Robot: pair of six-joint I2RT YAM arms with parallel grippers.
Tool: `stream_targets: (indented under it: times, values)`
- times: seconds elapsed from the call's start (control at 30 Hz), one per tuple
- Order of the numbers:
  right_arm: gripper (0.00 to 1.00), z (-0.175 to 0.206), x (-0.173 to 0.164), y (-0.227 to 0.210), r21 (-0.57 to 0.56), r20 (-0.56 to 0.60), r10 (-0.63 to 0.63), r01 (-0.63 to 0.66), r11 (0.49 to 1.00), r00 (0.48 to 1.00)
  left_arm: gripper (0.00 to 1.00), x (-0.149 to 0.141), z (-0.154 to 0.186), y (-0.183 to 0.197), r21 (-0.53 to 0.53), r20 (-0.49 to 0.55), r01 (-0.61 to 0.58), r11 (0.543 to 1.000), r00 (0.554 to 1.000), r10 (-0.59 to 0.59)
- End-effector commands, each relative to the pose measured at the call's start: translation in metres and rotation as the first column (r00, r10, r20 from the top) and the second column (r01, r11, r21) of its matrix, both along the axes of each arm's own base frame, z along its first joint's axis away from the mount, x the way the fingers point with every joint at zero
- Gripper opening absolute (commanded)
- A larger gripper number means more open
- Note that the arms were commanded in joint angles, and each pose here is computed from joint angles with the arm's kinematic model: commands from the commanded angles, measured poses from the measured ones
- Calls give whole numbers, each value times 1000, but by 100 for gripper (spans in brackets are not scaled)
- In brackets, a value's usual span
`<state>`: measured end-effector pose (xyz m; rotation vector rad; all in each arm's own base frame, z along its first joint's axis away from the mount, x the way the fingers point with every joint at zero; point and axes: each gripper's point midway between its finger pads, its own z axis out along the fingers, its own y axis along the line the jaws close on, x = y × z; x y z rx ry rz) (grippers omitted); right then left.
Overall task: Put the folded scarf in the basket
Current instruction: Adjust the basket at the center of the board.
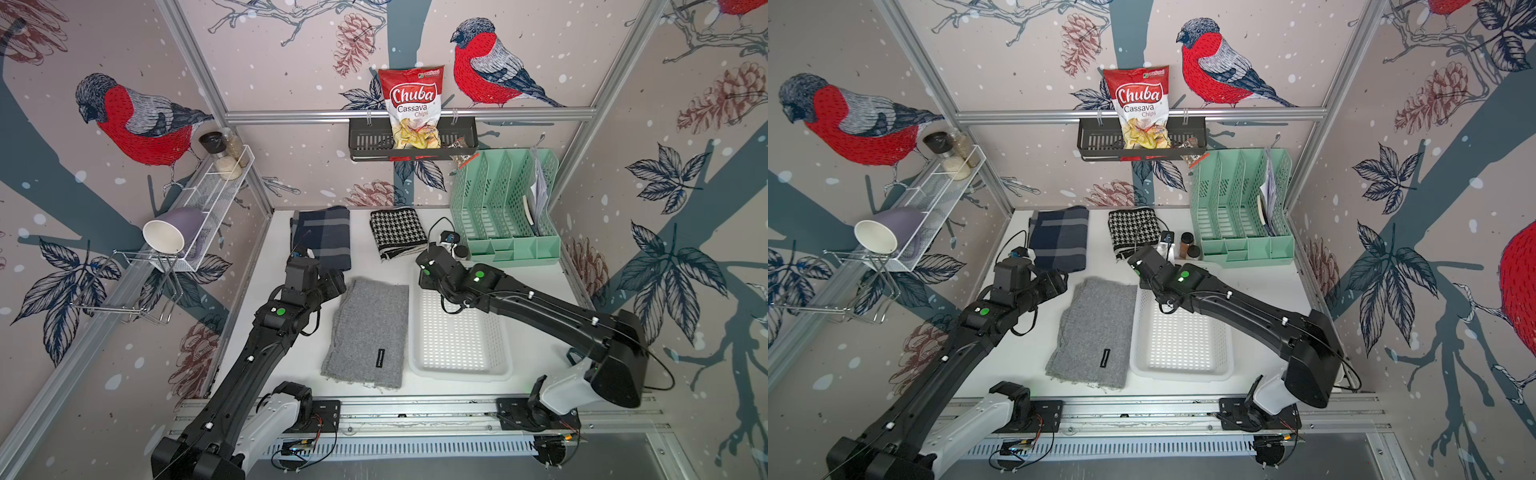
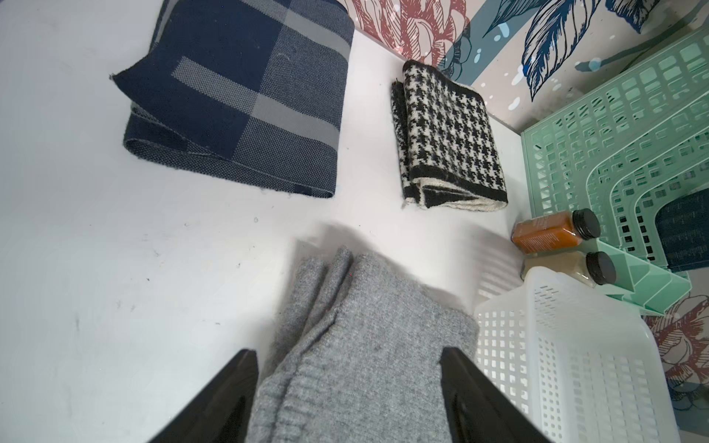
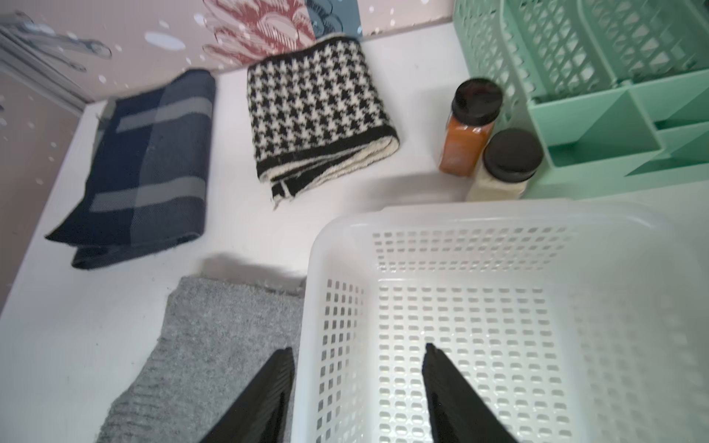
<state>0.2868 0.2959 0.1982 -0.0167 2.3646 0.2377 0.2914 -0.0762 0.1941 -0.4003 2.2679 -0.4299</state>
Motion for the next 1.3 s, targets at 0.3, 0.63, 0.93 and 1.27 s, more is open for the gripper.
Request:
stream_targets:
  times: [0.3, 0.63, 0.93, 1.27]
  values:
    - [62, -71, -26, 33, -153, -199, -8, -23, 988, 980, 79, -14, -14, -2, 0, -52, -28, 1000, 998, 28]
    - [55, -94, -39, 30, -161, -247, -41, 1, 987, 968, 79, -17, -6, -2, -20, -41, -36, 999, 999, 35]
    - [46, -110, -46, 33, -141, -302, -70, 28, 990, 951, 79, -18, 9, 3, -8, -17, -49, 999, 999, 49]
    - [21, -111, -42, 18, -127, -298, -173, 141, 982, 939, 79, -16, 16, 1, -26, -7, -52, 998, 999, 52]
